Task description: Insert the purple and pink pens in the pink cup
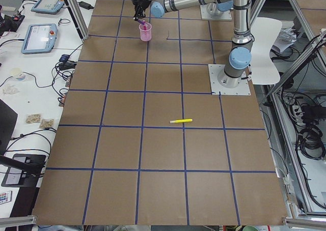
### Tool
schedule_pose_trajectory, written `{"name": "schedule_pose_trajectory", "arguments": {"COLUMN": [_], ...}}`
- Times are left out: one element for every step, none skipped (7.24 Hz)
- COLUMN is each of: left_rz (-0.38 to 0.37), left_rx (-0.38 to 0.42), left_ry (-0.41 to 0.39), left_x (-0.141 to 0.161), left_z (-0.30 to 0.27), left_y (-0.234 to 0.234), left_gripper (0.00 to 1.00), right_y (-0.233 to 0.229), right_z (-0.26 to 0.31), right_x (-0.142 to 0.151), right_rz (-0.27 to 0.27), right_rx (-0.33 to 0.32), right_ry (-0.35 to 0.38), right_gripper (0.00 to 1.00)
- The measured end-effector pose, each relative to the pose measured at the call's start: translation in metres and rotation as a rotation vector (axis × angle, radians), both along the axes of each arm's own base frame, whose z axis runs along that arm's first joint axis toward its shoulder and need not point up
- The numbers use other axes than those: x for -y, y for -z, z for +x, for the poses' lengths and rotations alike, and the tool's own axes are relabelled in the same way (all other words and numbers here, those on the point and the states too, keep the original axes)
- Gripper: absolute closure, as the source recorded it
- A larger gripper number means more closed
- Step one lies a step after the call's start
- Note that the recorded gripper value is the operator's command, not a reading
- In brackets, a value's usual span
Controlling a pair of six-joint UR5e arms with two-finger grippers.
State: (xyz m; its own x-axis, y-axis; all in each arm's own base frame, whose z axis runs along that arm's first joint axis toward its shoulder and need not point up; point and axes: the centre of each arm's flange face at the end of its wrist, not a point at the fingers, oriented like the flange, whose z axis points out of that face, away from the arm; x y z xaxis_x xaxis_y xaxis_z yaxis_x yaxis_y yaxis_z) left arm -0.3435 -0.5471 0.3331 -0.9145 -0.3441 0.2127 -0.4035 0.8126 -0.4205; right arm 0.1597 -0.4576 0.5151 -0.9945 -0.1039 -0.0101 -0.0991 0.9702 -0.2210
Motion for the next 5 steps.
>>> {"name": "schedule_pose_trajectory", "arguments": {"left_rz": [0.004, 0.01, 0.013, 0.015, 0.017], "left_rx": [0.003, 0.006, 0.009, 0.013, 0.02], "left_ry": [0.001, 0.002, 0.005, 0.009, 0.011], "left_x": [0.001, 0.002, 0.001, -0.001, -0.002], "left_z": [0.0, -0.001, -0.003, -0.006, -0.009], "left_y": [0.004, 0.008, 0.011, 0.013, 0.015], "left_gripper": [1.0, 1.0, 1.0, 1.0, 0.74], "right_y": [0.0, 0.0, 0.0, 0.0, 0.001], "right_z": [0.0, 0.0, 0.0, 0.0, 0.0], "right_x": [0.0, 0.0, 0.001, 0.001, 0.001], "right_rz": [0.0, 0.0, -0.002, -0.003, -0.003], "right_rx": [0.0, -0.001, -0.002, -0.002, -0.003], "right_ry": [-0.001, -0.005, -0.008, -0.01, -0.012], "right_gripper": [0.0, 0.0, 0.0, 0.0, 0.0]}}
